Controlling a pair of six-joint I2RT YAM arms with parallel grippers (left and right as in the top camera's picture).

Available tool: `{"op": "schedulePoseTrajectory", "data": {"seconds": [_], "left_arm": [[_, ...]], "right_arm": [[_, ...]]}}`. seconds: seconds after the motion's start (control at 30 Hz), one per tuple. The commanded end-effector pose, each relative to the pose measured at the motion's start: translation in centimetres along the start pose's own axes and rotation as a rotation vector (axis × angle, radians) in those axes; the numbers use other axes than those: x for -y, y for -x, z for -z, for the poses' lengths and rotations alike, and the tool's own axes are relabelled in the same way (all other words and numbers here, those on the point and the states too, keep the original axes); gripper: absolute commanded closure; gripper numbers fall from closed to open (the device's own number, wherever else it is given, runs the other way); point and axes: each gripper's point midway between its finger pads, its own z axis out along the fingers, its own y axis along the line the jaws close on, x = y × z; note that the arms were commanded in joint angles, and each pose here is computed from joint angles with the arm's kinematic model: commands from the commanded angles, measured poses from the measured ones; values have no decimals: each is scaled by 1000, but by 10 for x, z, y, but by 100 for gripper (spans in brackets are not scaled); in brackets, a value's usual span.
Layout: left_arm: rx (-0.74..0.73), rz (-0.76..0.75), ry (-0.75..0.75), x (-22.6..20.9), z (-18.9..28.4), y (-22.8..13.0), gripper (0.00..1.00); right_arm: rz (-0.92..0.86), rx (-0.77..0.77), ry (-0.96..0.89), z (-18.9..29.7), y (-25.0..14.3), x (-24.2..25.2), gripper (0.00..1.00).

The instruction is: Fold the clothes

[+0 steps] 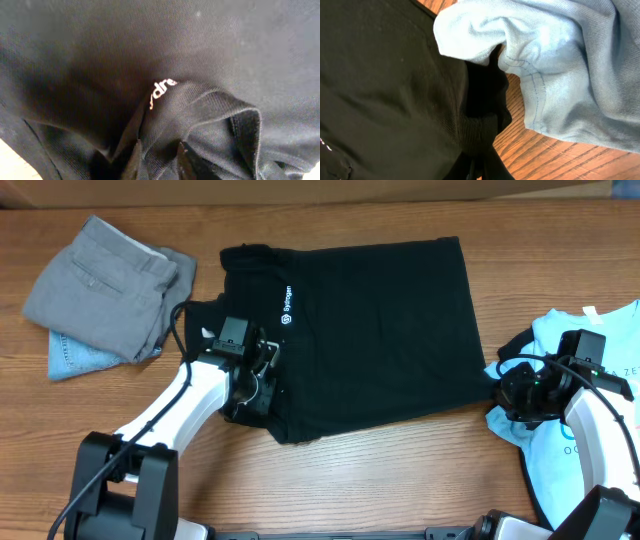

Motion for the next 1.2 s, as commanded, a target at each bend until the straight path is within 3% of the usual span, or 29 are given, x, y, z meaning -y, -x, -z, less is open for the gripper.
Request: {"op": "schedulePoseTrajectory", "data": {"seconds": [0.0, 0.3, 0.67, 1.17], "left_arm": [[-57, -28, -37, 9, -13, -12, 78], [-60, -17, -24, 8, -8, -8, 96], [-182, 67, 71, 2, 57, -4, 96], [-538, 266, 71, 18, 100, -82, 95]], "right_arm": [[19, 39, 14, 9, 8, -7, 95], [19, 39, 14, 9, 8, -6, 94], [18, 34, 11, 9, 7, -6, 94], [18, 37, 12, 9, 7, -6, 94]]}}
